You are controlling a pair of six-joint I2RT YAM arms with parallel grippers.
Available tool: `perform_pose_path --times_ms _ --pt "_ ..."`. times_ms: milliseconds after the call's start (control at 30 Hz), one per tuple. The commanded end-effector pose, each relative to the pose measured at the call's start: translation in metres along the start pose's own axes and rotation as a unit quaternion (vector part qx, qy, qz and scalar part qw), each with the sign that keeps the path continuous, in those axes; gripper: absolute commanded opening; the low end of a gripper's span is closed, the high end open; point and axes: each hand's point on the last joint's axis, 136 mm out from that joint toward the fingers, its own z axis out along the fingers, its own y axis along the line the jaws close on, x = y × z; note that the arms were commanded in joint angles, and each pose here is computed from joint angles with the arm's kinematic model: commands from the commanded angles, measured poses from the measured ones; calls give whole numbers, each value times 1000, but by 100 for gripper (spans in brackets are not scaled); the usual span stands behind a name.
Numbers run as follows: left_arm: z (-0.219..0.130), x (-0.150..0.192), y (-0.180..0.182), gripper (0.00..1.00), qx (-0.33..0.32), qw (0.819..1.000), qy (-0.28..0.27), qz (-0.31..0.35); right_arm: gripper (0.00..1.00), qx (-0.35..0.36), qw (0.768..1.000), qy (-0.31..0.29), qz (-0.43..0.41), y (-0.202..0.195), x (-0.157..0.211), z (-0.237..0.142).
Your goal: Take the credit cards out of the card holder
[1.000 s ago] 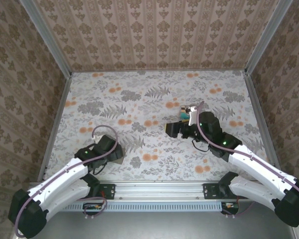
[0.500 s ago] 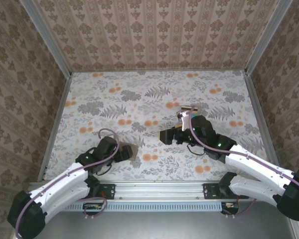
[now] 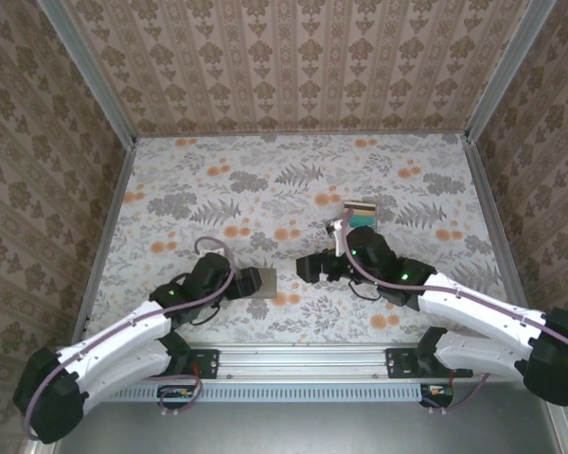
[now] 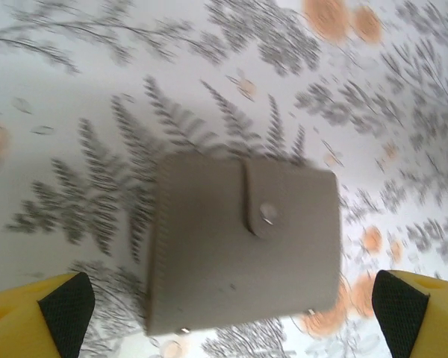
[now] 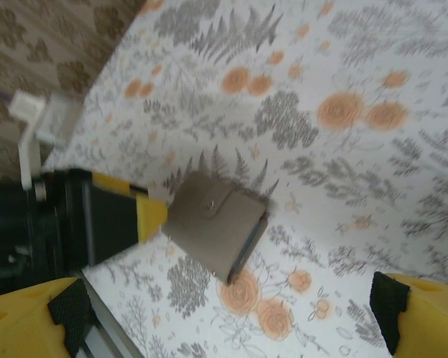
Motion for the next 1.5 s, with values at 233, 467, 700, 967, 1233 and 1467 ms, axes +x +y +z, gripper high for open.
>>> perform_pose_path --times_ms 233,467,700,967,1233,1467 --pt "19 -52 -41 89 105 994 24 -22 100 -45 997 58 -38 39 65 41" --pt "45 -62 -46 85 97 994 52 -15 100 -91 990 85 -67 76 100 69" --pt "64 -49 -35 89 94 991 86 -38 100 -147 982 116 -40 108 124 113" --pt "62 -33 -22 89 76 991 102 -45 100 -65 991 101 -57 85 119 142" --pt "51 -6 -15 89 78 989 109 -54 100 14 994 98 -56 39 114 152" --pt "33 20 -21 89 63 992 102 -40 100 50 994 83 -54 8 99 145"
